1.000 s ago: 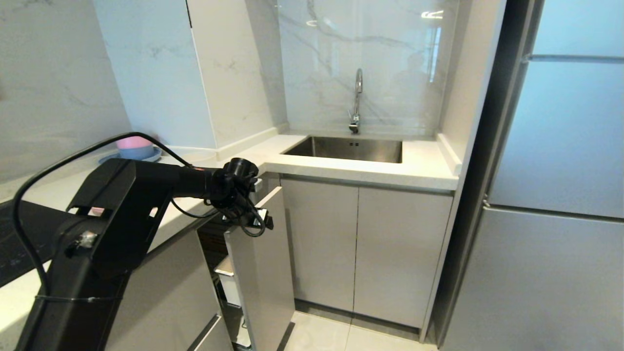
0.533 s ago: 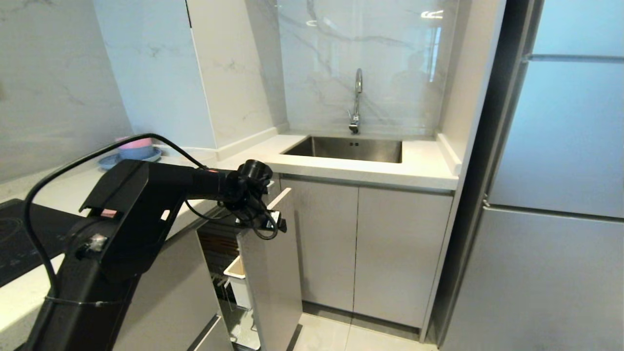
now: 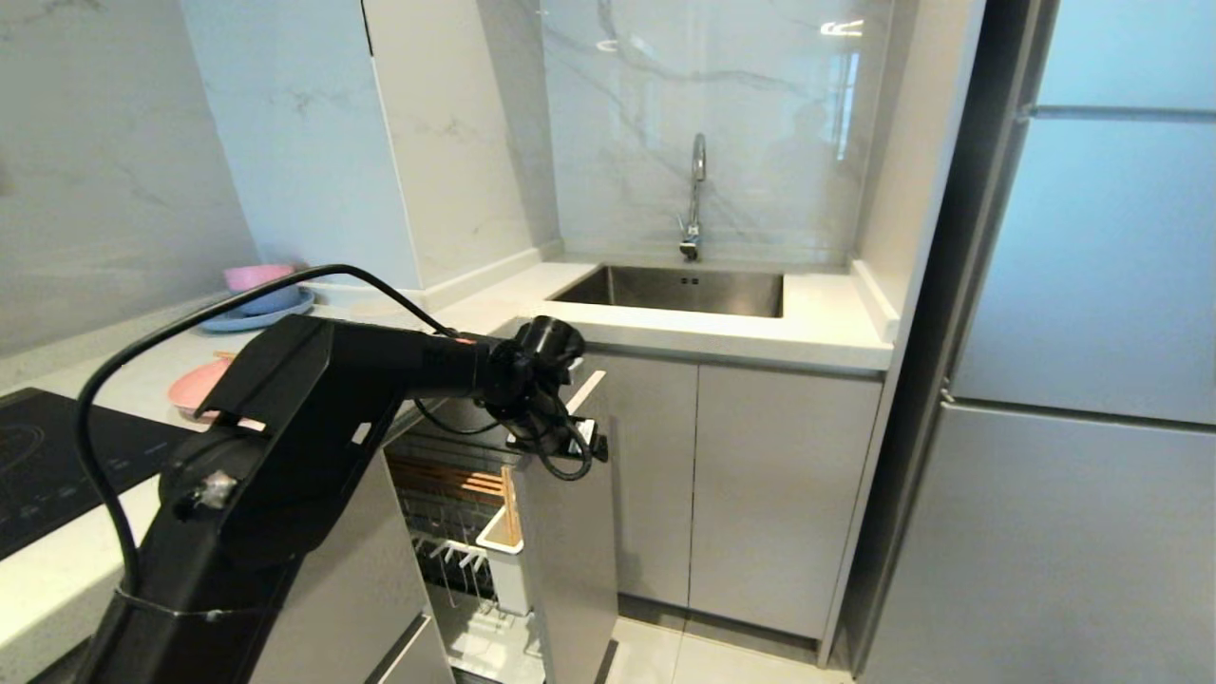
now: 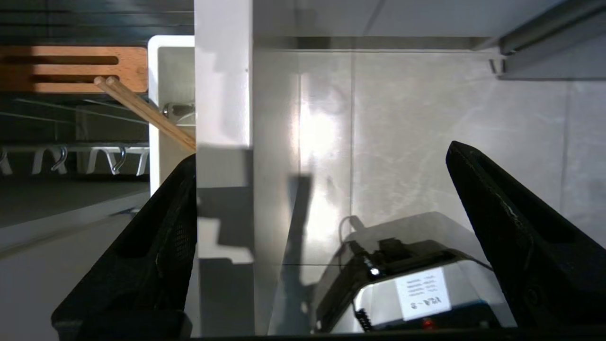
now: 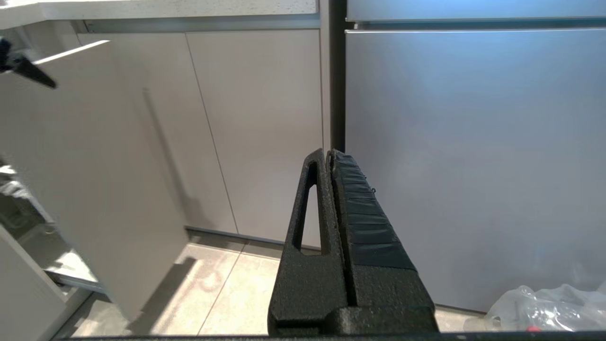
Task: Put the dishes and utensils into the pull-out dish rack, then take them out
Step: Open the cupboard
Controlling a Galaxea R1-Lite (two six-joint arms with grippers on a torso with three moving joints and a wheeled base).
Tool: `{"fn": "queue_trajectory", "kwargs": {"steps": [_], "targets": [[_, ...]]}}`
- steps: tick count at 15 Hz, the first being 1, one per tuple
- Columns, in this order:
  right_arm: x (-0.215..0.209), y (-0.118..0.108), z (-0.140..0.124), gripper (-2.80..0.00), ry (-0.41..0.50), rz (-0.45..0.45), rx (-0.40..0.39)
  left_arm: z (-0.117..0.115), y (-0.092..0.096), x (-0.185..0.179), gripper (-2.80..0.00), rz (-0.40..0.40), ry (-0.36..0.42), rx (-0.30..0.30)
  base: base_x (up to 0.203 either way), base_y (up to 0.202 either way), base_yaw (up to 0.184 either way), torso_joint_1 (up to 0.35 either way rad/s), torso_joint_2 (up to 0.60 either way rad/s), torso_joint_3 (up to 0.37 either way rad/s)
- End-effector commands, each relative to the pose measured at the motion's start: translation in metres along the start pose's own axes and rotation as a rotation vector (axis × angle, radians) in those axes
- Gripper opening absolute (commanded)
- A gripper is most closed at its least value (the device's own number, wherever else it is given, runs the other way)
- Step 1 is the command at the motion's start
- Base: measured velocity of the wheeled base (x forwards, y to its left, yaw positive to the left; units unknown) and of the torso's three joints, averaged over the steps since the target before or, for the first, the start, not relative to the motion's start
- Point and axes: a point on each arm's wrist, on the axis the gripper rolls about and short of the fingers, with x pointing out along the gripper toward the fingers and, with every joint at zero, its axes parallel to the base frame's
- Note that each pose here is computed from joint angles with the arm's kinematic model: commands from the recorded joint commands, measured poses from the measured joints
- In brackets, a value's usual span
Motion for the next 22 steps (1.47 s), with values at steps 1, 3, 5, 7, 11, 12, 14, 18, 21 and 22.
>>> {"fn": "queue_trajectory", "kwargs": {"steps": [1, 3, 5, 7, 11, 12, 14, 18, 21, 22], "targets": [[0.0, 0.0, 0.0, -2.8, 0.002, 0.0, 0.0, 0.001, -0.011, -0.007, 0.0, -0.012, -0.012, 0.013, 0.0, 0.0, 0.0, 0.0, 0.0, 0.0], [0.0, 0.0, 0.0, -2.8, 0.002, 0.0, 0.0, 0.001, -0.022, -0.011, 0.0, -0.026, -0.019, 0.025, 0.0, 0.0, 0.0, 0.0, 0.0, 0.0], [0.0, 0.0, 0.0, -2.8, 0.002, 0.0, 0.0, -0.001, -0.039, -0.014, 0.0, -0.047, -0.021, 0.024, 0.0, 0.0, 0.0, 0.0, 0.0, 0.0], [0.0, 0.0, 0.0, -2.8, 0.002, 0.0, 0.0, -0.003, -0.05, -0.014, 0.0, -0.061, -0.017, 0.038, 0.0, 0.0, 0.0, 0.0, 0.0, 0.0], [0.0, 0.0, 0.0, -2.8, 0.002, 0.0, 0.0, -0.004, -0.056, -0.017, 0.0, -0.07, -0.018, 0.03, 0.0, 0.0, 0.0, 0.0, 0.0, 0.0], [0.0, 0.0, 0.0, -2.8, 0.002, 0.0, 0.0, -0.003, -0.056, -0.02, 0.0, -0.071, -0.025, 0.03, 0.0, 0.0, 0.0, 0.0, 0.0, 0.0], [0.0, 0.0, 0.0, -2.8, 0.002, 0.0, 0.0, 0.004, -0.055, -0.038, 0.0, -0.078, -0.06, 0.003, 0.0, 0.0, 0.0, 0.0, 0.0, 0.0], [0.0, 0.0, 0.0, -2.8, 0.002, 0.0, 0.0, 0.016, -0.052, -0.101, -2.8, -0.109, -0.168, -0.044, 0.0, 0.0, 0.0, 0.0, 0.0, 0.0], [0.0, 0.0, 0.0, -2.8, 0.002, 0.0, 0.0, 0.022, -0.045, -0.166, -2.8, -0.107, -0.29, -0.093, 0.0, 0.0, 0.0, 0.0, 0.0, 0.0], [0.0, 0.0, 0.0, -2.8, 0.002, 0.0, 0.0, 0.021, -0.042, -0.186, -2.8, -0.097, -0.327, -0.11, 0.0, 0.0, 0.0, 0.0, 0.0, 0.0]]}}
